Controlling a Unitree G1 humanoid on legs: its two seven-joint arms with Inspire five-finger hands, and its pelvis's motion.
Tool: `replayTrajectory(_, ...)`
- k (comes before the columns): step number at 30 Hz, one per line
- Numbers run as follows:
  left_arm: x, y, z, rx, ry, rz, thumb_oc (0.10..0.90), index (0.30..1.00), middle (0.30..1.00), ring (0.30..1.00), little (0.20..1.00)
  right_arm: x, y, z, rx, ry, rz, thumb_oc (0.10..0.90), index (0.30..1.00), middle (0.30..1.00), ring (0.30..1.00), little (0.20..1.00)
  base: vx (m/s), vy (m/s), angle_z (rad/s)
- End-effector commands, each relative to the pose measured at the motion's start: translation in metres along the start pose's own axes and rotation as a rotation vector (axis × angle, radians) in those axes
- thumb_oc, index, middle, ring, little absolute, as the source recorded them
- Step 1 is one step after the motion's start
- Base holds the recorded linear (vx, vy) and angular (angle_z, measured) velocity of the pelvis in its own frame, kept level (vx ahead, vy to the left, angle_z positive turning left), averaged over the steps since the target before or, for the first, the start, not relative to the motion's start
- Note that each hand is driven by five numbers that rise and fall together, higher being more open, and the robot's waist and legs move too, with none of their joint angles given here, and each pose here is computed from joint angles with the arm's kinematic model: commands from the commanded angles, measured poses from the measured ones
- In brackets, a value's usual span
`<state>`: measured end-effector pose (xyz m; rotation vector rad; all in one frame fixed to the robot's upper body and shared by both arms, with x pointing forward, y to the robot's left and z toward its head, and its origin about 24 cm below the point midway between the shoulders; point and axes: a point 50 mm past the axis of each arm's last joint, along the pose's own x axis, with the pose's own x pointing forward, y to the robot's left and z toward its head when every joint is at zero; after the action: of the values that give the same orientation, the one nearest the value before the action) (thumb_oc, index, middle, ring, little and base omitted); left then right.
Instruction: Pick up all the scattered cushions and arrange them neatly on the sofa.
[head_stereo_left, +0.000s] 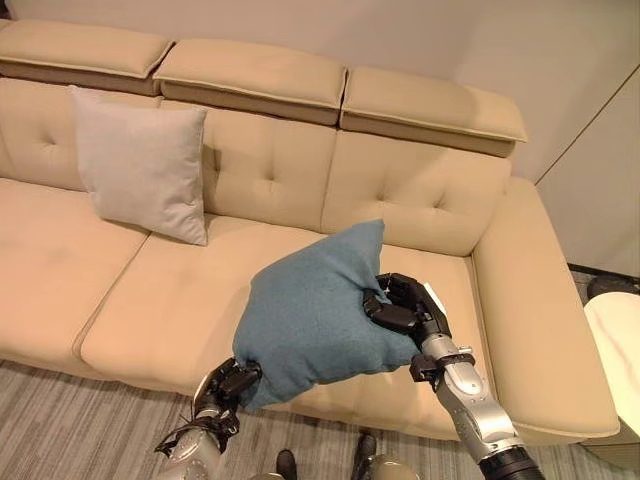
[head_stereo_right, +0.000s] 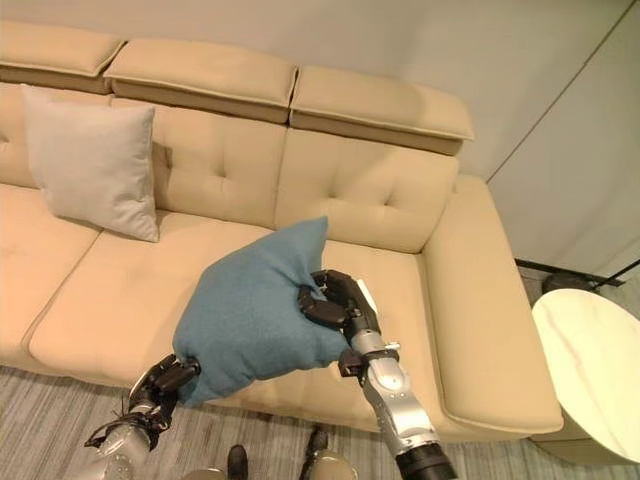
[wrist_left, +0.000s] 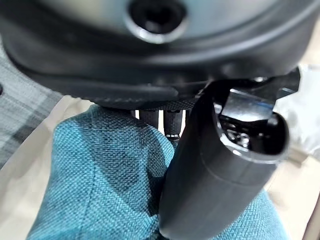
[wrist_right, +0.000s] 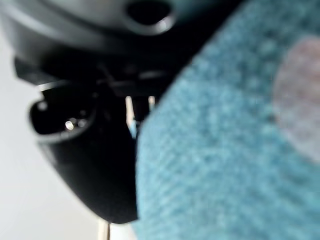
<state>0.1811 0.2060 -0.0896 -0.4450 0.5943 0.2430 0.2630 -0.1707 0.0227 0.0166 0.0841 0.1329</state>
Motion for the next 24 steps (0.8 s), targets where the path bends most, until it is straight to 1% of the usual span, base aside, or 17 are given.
replayTrajectory(1,0.003,-0.101,0.06,-0.04,-0.309,-0.467,0.4,0.3,0.3,0.3,0.3,0.012,0.012,0.065,-0.013,-0.34,0.098,0.4,0.3,0.3,0.3,0.3,0.08,-0.18,0.34)
replayTrajectory(2,0.004,-0.107,0.061,-0.025,-0.312,-0.489,0.4,0.3,0.3,0.3,0.3,0.012,0.006,0.068,-0.02,-0.347,0.08,0.4,0.3,0.3,0.3,0.3,0.02,-0.063,0.64)
replayTrajectory(5,0.004,-0.109,0.066,-0.025,-0.331,-0.487,0.4,0.3,0.3,0.3,0.3,0.013,0.006,0.066,-0.02,-0.336,0.084,0.4,0.3,0.3,0.3,0.3,0.05,-0.031,0.33)
replayTrajectory(11,0.002,-0.109,0.068,-0.03,-0.345,-0.486,0.4,0.3,0.3,0.3,0.3,0.014,0.005,0.066,-0.038,-0.333,0.083,0.4,0.3,0.3,0.3,0.3,0.11,0.067,-0.24)
replayTrajectory(15,0.002,-0.106,0.064,-0.022,-0.331,-0.482,0.4,0.3,0.3,0.3,0.3,0.013,0.004,0.064,-0.041,-0.325,0.078,0.4,0.3,0.3,0.3,0.3,0.14,0.105,-0.65)
replayTrajectory(24,0.001,-0.098,0.072,0.017,-0.359,-0.455,0.4,0.3,0.3,0.3,0.3,0.013,0.004,0.066,-0.015,-0.341,0.052,0.4,0.3,0.3,0.3,0.3,0.07,0.106,-0.1)
